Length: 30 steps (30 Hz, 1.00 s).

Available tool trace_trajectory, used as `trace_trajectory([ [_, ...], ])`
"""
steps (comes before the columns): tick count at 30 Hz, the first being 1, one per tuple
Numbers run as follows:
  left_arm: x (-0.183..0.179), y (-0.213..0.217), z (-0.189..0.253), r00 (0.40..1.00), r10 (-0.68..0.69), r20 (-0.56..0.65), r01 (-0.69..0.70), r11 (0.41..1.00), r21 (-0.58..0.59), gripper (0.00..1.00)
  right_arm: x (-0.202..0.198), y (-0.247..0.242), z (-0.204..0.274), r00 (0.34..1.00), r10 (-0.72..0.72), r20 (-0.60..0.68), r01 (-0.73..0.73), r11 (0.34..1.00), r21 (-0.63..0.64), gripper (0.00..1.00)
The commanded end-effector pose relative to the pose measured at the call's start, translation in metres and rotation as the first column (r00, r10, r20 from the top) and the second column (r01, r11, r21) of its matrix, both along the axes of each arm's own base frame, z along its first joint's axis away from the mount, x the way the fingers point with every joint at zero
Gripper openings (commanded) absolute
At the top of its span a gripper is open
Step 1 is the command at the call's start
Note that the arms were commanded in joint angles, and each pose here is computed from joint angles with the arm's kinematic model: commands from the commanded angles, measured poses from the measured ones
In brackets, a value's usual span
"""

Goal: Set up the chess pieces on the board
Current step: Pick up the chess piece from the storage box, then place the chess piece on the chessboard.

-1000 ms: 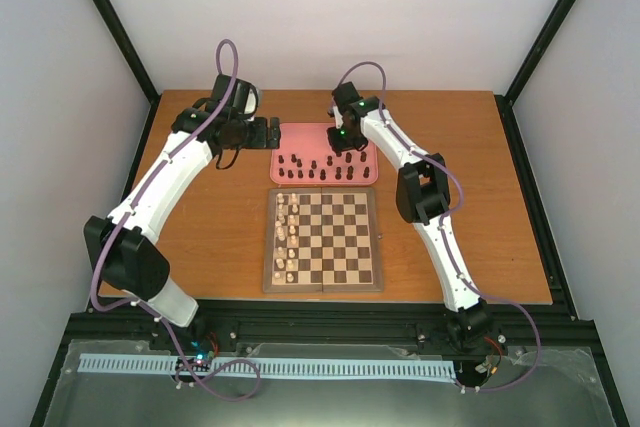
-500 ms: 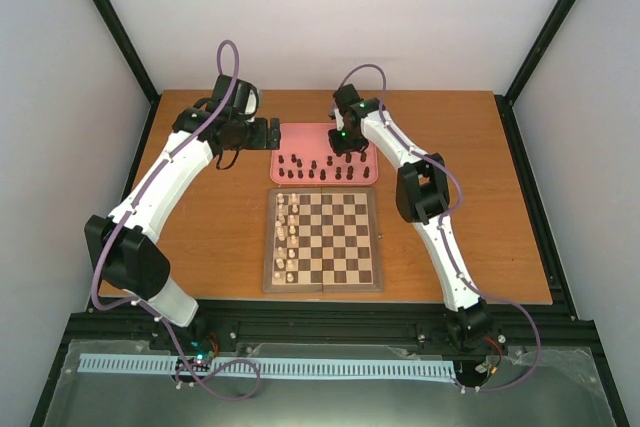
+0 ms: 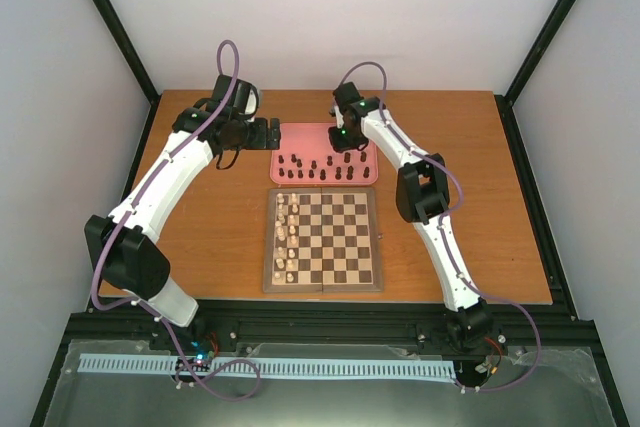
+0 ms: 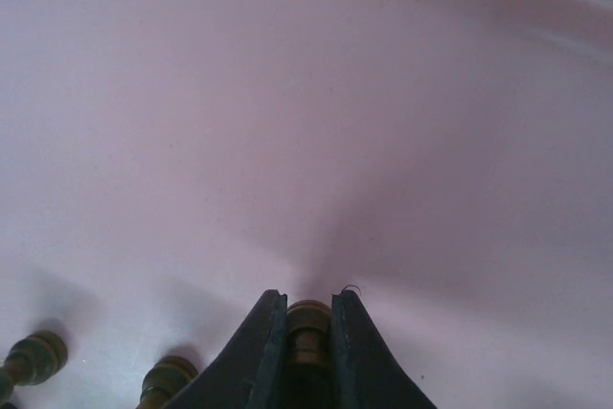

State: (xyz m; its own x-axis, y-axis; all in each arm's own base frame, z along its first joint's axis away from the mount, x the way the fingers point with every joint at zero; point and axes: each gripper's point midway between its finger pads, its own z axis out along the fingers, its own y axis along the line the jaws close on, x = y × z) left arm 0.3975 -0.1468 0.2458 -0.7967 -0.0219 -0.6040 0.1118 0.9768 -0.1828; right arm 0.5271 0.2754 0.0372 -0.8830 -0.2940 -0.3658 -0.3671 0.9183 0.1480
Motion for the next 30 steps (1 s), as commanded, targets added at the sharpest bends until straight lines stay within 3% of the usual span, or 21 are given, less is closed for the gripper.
trace_trajectory([
  [1, -0.002, -0.002, 0.002, 1.000, -0.011, 0.002, 0.011, 1.000, 0.010, 1.00, 0.024, -0.001, 0.071, 0.985, -0.035, 0.172, 0.029, 0.999, 0.038, 0.03],
  [6, -0.005, -0.001, 0.002, 1.000, -0.014, 0.005, 0.014, 1.000, 0.014, 1.00, 0.033, -0.008, 0.145, 0.944, -0.081, 0.319, 0.059, 0.995, 0.079, 0.03],
  [12, -0.005, -0.001, 0.007, 1.000, -0.017, 0.018, 0.017, 1.000, 0.015, 1.00, -0.007, -0.032, 0.172, 0.956, -0.102, 0.276, 0.094, 0.995, 0.044, 0.03],
  [18, -0.008, 0.001, 0.003, 1.000, -0.012, 0.007, 0.012, 1.000, 0.017, 1.00, -0.093, -0.068, 0.132, 0.991, -0.101, 0.093, 0.106, 0.993, -0.048, 0.03],
  [23, -0.010, 0.003, -0.004, 1.000, -0.010, -0.004, 0.010, 1.000, 0.026, 1.00, -0.149, -0.070, 0.108, 0.995, -0.096, 0.022, 0.097, 0.995, -0.025, 0.03],
  [30, -0.008, 0.000, -0.004, 1.000, -0.018, -0.007, 0.018, 1.000, 0.020, 1.00, -0.163, -0.052, 0.080, 0.994, -0.103, 0.025, 0.103, 0.995, 0.007, 0.03],
])
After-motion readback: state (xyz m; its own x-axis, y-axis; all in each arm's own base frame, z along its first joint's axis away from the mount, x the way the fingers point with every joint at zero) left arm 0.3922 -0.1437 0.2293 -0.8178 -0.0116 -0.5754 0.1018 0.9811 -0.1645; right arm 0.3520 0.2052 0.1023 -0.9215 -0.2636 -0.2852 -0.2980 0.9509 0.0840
